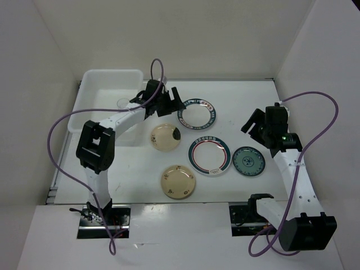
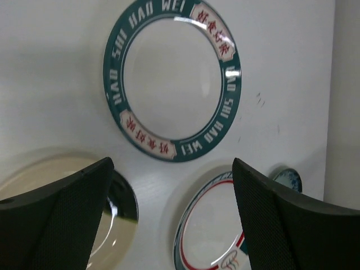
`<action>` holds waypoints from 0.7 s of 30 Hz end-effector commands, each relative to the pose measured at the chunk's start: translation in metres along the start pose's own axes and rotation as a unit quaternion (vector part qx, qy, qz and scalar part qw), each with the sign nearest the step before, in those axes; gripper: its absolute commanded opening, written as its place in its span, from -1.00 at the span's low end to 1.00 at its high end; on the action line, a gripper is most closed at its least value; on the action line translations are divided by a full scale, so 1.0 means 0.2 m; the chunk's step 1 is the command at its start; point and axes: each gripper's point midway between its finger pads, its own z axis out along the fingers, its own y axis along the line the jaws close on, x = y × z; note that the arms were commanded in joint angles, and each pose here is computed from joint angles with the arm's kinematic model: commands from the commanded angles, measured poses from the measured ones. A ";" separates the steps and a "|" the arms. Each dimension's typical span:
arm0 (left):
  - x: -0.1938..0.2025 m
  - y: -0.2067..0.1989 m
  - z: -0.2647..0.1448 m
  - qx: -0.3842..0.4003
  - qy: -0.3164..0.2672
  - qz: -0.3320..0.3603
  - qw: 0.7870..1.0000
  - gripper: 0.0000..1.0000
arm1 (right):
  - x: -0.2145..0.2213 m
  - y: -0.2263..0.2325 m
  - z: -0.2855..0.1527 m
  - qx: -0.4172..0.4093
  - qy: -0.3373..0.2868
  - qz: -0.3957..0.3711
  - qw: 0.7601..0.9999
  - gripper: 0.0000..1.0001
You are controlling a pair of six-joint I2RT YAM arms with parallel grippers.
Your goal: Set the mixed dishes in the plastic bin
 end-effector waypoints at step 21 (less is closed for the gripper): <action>-0.16 0.21 0.48 -0.061 -0.034 0.013 0.997 0.56 | -0.01 0.01 0.04 -0.007 0.003 -0.012 1.000 0.61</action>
